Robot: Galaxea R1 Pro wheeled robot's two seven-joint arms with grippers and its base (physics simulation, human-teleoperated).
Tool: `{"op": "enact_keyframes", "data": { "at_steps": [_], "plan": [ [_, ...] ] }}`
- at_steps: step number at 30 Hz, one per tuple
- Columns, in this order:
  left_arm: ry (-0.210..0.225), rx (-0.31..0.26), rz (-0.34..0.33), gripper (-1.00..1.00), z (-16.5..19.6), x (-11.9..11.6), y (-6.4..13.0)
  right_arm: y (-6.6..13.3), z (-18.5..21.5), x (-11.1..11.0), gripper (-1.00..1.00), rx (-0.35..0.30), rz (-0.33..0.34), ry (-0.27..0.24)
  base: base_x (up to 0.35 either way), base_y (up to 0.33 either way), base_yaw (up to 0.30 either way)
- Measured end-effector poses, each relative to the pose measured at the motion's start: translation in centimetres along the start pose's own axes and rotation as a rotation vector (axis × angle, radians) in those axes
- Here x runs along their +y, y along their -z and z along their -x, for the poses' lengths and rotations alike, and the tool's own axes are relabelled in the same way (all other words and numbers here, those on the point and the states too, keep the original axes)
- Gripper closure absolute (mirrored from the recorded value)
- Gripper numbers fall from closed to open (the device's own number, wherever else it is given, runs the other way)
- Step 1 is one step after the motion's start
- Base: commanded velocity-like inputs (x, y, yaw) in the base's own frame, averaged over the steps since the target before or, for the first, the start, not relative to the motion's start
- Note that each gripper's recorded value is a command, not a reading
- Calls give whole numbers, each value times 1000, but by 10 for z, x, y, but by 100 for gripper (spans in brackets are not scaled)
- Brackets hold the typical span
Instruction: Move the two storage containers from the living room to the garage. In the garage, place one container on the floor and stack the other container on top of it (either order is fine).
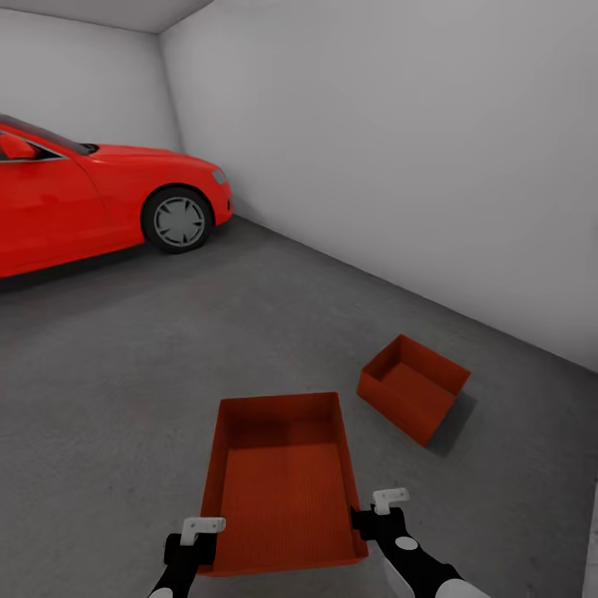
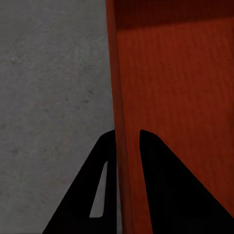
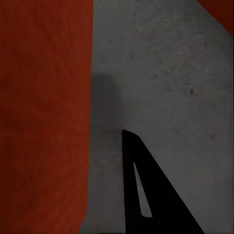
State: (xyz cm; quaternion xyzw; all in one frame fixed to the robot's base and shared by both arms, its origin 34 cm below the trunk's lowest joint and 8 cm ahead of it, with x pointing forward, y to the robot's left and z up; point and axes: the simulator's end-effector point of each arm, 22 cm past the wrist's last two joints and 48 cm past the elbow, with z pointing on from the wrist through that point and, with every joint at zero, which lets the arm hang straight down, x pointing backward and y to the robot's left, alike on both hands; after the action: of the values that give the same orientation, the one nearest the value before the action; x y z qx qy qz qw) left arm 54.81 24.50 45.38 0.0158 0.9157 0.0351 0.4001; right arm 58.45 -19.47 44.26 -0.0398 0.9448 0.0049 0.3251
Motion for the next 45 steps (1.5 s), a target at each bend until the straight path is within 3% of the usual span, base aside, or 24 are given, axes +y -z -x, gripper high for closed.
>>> {"op": "enact_keyframes", "data": {
  "at_steps": [33, 45],
  "plan": [
    [2, -14, 1, 100, 7, 0, 1, 2, 7, -1, 100, -14, -1, 1, 0, 0, -265],
    [1, -16, 1, 100, 8, 0, 1, 3, 8, -1, 100, -16, -1, 1, 179, 97, -61]
  ]
}}
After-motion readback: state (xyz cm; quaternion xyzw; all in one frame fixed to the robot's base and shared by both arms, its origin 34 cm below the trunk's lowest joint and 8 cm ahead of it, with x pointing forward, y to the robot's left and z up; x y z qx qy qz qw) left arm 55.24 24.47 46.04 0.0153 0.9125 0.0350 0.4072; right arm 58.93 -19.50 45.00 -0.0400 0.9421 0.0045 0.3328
